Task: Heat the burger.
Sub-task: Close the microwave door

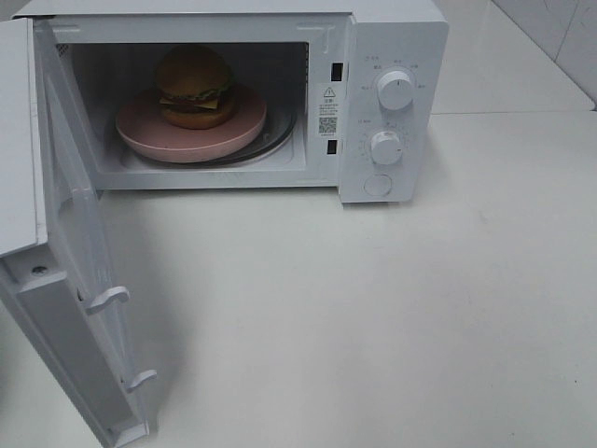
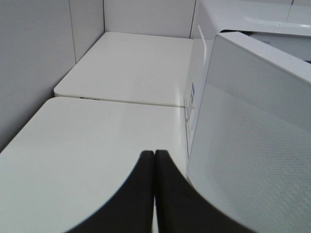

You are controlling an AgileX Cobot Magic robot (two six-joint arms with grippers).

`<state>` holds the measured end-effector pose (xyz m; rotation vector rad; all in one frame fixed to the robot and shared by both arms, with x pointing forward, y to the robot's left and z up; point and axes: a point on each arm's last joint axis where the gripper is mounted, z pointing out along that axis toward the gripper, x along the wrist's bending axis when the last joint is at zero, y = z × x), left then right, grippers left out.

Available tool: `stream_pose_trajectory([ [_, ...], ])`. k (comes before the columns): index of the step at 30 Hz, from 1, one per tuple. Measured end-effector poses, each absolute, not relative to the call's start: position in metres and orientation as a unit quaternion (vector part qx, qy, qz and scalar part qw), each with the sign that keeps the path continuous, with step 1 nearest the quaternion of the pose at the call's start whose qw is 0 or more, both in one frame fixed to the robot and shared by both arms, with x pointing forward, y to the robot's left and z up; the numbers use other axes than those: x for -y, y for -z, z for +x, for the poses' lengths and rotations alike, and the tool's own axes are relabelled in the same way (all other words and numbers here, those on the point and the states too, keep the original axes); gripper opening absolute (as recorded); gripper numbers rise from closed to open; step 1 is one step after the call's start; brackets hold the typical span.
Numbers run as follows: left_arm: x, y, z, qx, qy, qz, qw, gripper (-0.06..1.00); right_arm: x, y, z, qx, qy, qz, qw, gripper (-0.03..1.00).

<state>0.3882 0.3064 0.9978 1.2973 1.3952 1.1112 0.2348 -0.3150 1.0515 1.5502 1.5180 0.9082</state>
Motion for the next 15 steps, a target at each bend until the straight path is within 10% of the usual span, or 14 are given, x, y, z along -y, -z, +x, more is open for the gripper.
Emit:
stream_pose_trajectory([
  [15, -0.285, -0.978, 0.414, -0.493, -0.390, 0.593, 0.503, 0.00, 0.315, -1.052, 0.235, -0.596, -0.356, 0.608, 0.385, 0.75],
])
